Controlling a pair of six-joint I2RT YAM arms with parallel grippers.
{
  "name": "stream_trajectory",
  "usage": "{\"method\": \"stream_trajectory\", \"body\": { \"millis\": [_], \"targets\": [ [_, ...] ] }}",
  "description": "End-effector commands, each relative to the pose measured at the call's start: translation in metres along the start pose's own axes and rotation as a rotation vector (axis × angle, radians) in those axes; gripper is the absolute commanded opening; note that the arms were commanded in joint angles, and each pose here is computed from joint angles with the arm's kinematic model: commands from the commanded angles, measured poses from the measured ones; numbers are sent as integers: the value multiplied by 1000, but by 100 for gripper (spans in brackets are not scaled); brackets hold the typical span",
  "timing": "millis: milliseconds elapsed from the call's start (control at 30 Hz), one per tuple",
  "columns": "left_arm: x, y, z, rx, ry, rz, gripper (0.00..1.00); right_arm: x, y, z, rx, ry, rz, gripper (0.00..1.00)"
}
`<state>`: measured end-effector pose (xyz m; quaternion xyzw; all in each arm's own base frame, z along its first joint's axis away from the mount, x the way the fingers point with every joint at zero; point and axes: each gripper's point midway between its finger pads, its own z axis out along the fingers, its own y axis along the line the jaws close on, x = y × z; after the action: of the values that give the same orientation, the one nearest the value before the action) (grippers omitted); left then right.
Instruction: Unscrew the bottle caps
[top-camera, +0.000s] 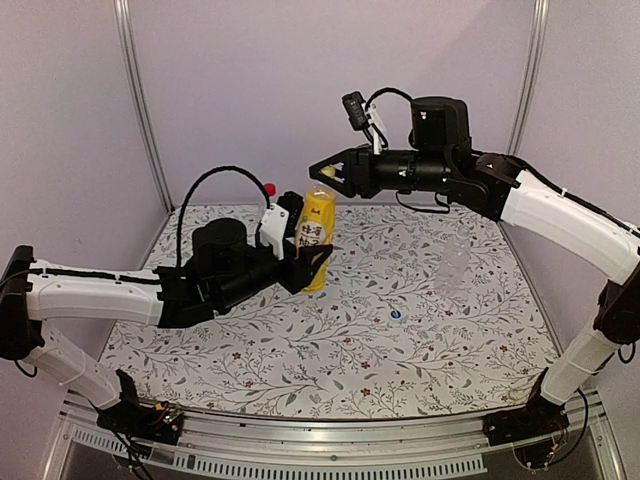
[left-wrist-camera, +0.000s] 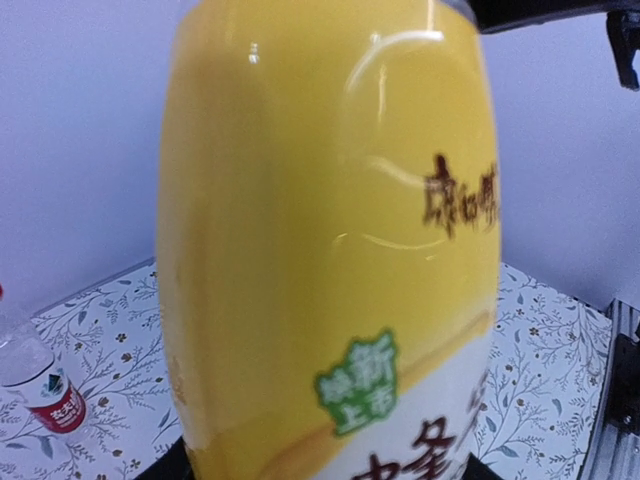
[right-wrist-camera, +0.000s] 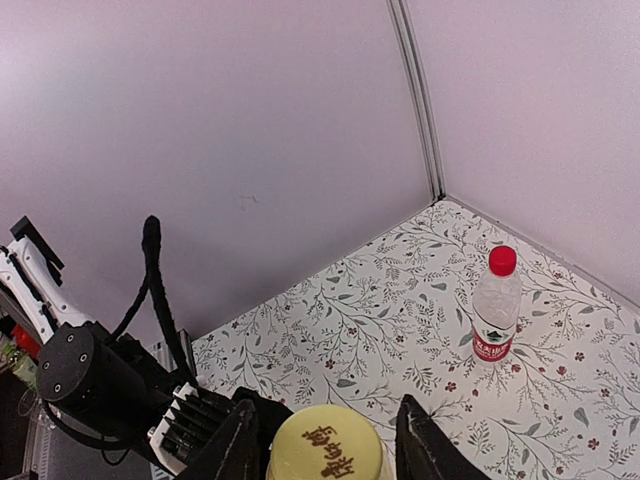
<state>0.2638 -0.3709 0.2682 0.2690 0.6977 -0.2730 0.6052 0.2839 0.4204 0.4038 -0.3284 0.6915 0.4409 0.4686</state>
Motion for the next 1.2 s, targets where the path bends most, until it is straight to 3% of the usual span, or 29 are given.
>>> {"method": "stream_trajectory", "body": {
  "millis": [0,167,533,800,967,1067,1167],
  "targets": [
    [-4,-6,3,-2,-1,19,50,-12,6,-2,-11,-30,-13,50],
    [0,-6,3,-6,10,29,50,-17,5,-6,0,-50,-15,55],
    [1,-7,2,-14,10,41,50,-17,6,-7,-1,-49,-20,31],
    [-3,-11,-3,14,-10,58,50,-11,13,-6,-50,-32,-32,22],
    [1,-49,-19,273,-18,175,51,7,54,-22,-335,36,-181,20],
    [3,-82,-43,548,-26,193,51,31,86,-46,-568,75,-363,27],
    [0,-97,-62,706,-49,158,52,39,99,-64,-699,55,-476,31]
  ]
}}
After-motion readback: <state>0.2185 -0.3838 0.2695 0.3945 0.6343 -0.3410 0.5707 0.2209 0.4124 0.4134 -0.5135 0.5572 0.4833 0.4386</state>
